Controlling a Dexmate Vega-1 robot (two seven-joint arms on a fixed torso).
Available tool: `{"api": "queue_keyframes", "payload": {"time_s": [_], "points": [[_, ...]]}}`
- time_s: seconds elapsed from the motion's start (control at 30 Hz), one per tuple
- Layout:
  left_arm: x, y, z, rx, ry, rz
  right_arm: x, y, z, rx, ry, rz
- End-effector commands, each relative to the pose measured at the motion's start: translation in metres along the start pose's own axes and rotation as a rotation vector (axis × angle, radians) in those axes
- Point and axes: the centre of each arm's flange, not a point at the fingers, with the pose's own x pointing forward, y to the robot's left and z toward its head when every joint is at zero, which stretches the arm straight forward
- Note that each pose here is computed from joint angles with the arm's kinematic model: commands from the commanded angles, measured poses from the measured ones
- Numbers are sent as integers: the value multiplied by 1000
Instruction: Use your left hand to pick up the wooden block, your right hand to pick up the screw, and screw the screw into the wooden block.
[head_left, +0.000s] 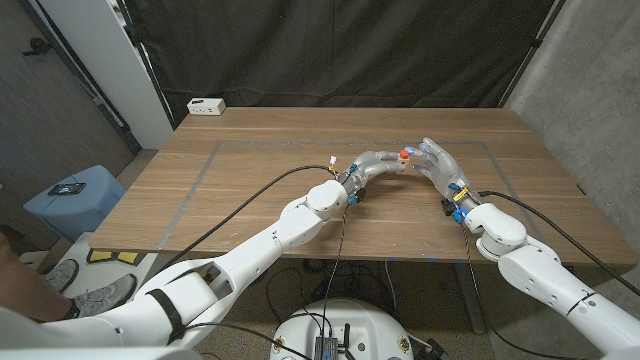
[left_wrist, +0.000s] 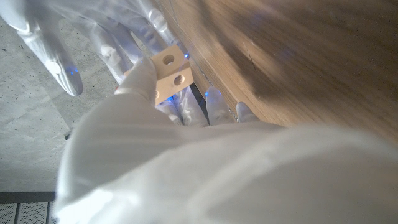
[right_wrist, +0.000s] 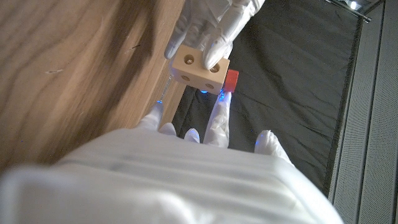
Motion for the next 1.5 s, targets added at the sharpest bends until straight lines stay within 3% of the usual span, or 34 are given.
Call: {"api": "queue_keyframes", "payload": {"time_s": [0.03,1.5], "points": [[-2,0,0,-3,1,2,-5,0,0,-2,-2,-21],[-5,3,-3,-14,1,-7,-16,8,-1,3,-1,-42]]}}
